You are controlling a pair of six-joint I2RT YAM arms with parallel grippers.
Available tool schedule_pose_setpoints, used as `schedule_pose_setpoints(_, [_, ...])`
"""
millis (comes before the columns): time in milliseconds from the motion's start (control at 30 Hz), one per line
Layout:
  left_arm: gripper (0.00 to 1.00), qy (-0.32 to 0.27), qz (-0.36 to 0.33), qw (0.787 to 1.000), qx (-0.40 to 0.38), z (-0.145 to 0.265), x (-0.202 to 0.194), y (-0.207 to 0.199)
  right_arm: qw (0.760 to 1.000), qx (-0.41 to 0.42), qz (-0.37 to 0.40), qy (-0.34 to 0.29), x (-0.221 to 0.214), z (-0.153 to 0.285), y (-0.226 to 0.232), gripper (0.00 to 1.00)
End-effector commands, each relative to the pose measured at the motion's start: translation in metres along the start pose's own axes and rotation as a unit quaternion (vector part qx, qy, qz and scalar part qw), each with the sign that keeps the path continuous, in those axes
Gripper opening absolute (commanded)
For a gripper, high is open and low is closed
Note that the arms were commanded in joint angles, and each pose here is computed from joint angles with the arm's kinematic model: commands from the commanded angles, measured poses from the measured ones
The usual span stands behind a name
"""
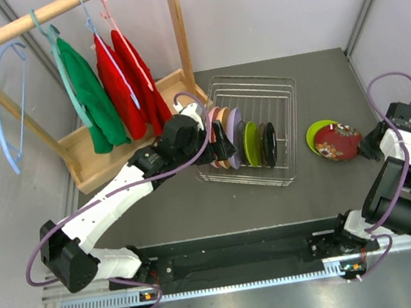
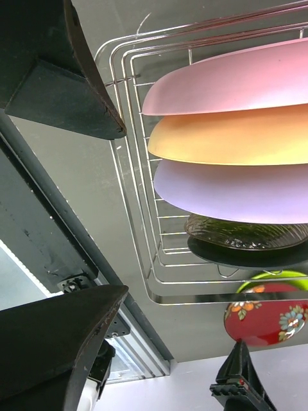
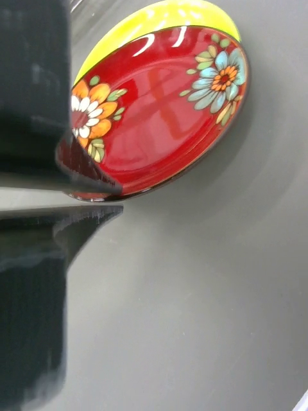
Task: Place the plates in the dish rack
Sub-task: Pick up the plate at the center of the board.
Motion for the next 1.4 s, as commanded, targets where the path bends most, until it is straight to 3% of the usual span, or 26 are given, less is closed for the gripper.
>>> schedule_pose_setpoints(0, [0.99,-0.021,0.001,0.999,-0.032,0.006,0.010,-0.014,0.999,0.028,-0.013,-0.029,0.010,0.000,0.007,0.18])
schedule_pose_setpoints(67, [0.99,-0.018,0.000,0.999,-0.033,0.005,0.009,-0.014,0.999,0.045,-0.015,-0.026,0.006,-0.003,0.012,0.30])
schedule_pose_setpoints(200, [0.99,-0.020,0.001,0.999,-0.031,0.005,0.009,-0.013,0.997,0.066,-0.018,-0.026,0.002,-0.008,0.018,0.36])
schedule_pose_setpoints(267, [0.99,-0.020,0.001,0.999,-0.031,0.005,0.009,-0.013,0.997,0.073,-0.021,-0.030,0.001,-0.012,0.019,0.47])
schedule_pose_setpoints(467, [0.99,-0.017,0.001,0.999,-0.031,0.004,0.008,-0.012,0.995,0.089,-0.028,-0.028,-0.002,-0.024,0.024,0.50])
schedule_pose_setpoints(600, [0.99,-0.018,0.000,0.999,-0.030,0.003,0.009,-0.012,0.995,0.090,-0.030,-0.024,-0.005,-0.029,0.023,0.41])
schedule_pose_setpoints(767, [0.99,-0.017,-0.001,0.999,-0.028,0.002,0.009,-0.012,0.995,0.087,-0.027,-0.038,-0.002,-0.023,0.022,0.08])
schedule_pose_setpoints(867, [0.99,-0.014,0.000,0.999,-0.030,0.001,0.008,-0.012,0.995,0.087,-0.024,-0.047,0.001,-0.017,0.022,0.00])
schedule_pose_setpoints(1367, [0.99,-0.036,-0.002,0.998,-0.047,0.012,0.019,-0.024,0.980,0.168,-0.008,-0.103,0.037,0.047,0.055,0.00])
Point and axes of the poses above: each gripper's point midway between its finger pads, its own z axis back along the fingers, its own y axis along the line the jaws close on, x = y × z, the point moved 1 cm from there along z, back along the fingers, and after that the axes turned 15 degrees about z, right-handed, at the moved point
